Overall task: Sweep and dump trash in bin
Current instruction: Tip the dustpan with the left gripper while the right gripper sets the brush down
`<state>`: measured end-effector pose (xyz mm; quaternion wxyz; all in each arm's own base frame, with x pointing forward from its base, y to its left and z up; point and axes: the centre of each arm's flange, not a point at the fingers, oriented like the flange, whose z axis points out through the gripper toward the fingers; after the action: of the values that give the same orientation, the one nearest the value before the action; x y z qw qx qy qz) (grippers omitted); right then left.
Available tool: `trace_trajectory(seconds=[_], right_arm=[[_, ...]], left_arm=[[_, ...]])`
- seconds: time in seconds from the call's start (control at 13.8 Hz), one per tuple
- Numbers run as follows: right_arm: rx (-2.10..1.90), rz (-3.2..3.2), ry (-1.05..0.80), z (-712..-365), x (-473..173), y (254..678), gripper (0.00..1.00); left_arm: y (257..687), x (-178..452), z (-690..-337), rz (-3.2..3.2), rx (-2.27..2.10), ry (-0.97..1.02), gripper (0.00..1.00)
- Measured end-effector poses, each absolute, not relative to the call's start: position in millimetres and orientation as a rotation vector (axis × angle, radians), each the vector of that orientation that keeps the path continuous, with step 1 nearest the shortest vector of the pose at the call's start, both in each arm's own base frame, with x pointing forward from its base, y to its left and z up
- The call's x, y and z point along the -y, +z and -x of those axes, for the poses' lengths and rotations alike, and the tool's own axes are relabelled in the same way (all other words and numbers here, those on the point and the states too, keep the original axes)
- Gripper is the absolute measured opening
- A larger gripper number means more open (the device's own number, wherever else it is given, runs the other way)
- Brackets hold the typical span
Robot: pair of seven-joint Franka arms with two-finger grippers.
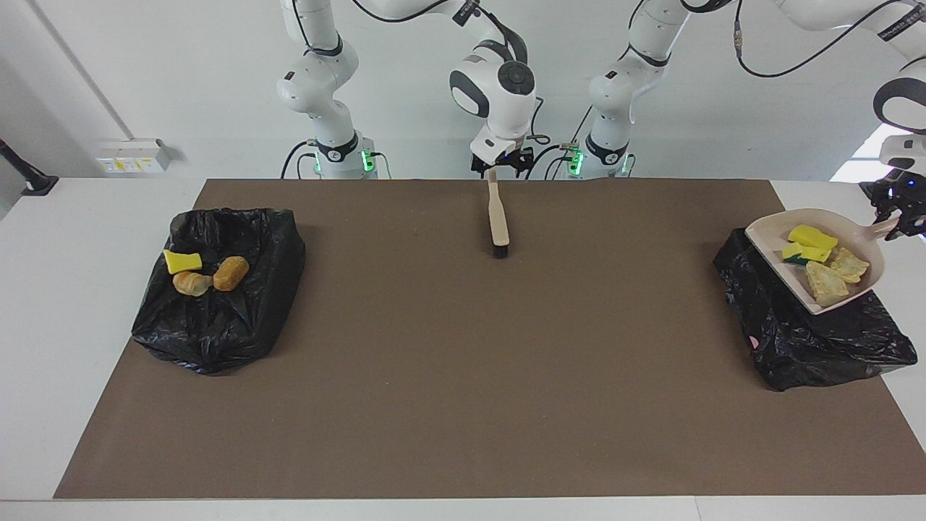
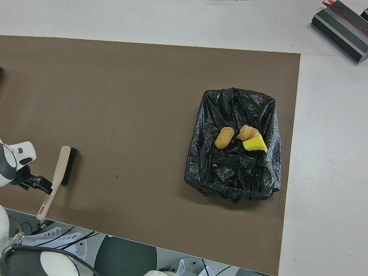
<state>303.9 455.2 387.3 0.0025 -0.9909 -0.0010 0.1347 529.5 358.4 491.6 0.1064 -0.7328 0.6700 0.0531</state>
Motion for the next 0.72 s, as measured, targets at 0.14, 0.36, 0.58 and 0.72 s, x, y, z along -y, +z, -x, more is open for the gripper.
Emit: trace_trajectory(seconds=[0.14, 0.36, 0.58, 0.72], right_arm=[[-0.02, 3.102, 0.447, -324.9, -442.7, 414.0, 1.0], [0.038, 3.086, 0.504, -357.7, -409.0, 458.5, 1.0], [0.102, 3.075, 0.519, -389.3, -370.5, 497.0, 1.0], [0.127, 3.076, 0.484, -408.6, -349.1, 519.1, 1.0]], left_arm=[[498.2, -372.1, -542.0, 2.041, -2.006, 0.281, 0.33], [500.3, -364.6, -560.4, 1.88, -2.033, 0.415, 0.33], [501.0, -347.3, -573.1, 1.792, -2.035, 0.514, 0.33], [502.0, -333.3, -581.3, 1.764, -2.009, 0.567, 0.33]])
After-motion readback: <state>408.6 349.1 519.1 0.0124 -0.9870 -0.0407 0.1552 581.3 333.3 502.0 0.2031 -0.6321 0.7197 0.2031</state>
